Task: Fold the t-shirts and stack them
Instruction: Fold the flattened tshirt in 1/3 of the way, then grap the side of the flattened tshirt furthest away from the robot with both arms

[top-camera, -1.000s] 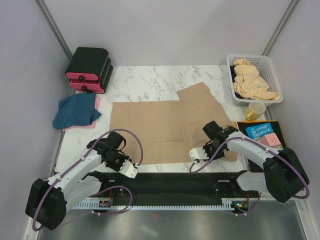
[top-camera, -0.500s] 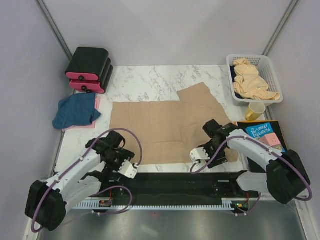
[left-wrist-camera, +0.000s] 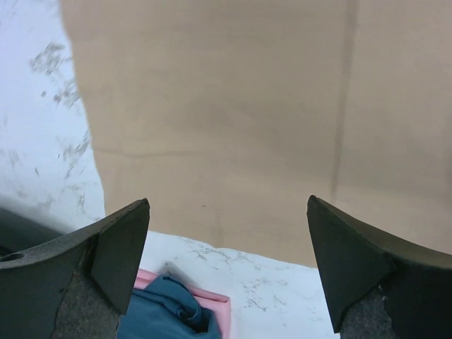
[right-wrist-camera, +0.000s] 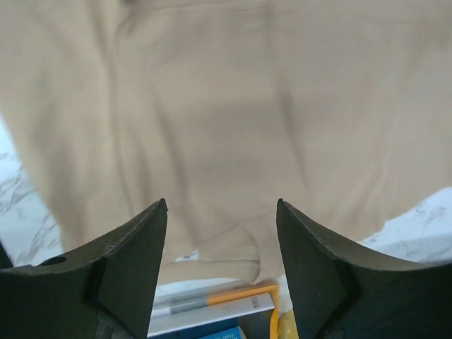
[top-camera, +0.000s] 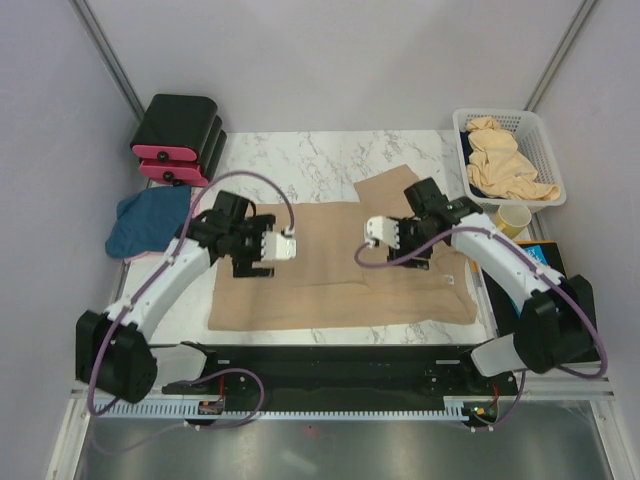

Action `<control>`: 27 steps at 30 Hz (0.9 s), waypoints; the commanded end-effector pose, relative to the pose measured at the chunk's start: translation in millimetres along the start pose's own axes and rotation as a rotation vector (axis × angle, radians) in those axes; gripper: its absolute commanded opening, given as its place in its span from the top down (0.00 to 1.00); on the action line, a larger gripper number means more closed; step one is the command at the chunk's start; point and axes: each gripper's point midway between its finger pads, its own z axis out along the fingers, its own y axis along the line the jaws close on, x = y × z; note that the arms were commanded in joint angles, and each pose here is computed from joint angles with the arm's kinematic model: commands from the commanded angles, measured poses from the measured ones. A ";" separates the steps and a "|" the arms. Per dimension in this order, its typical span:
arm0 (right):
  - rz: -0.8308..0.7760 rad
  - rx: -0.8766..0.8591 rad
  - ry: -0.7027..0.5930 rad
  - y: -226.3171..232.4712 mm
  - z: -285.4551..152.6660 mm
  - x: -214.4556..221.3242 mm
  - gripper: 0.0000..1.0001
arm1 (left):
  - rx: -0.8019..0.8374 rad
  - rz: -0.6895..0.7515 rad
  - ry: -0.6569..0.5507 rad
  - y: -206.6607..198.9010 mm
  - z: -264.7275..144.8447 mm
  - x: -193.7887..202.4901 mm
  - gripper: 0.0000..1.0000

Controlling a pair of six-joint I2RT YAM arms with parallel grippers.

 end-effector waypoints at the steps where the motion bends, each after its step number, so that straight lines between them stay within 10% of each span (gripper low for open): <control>1: 0.292 0.216 -0.113 -95.5 -14.8 -27.4 0.28 | -0.218 -0.427 -0.072 112.6 1.3 -8.3 0.00; 11: 0.664 0.743 -0.220 -302.0 -117.8 -23.0 0.02 | -0.291 -0.671 -0.209 248.6 32.9 -35.0 0.00; 19: 0.797 0.893 -0.200 -321.4 -136.5 -4.2 0.02 | -0.393 -0.781 -0.251 299.2 40.2 -24.1 0.00; 27: 0.910 0.776 -0.064 -302.1 -64.9 40.6 0.02 | -0.380 -0.781 -0.167 288.6 55.3 1.8 0.00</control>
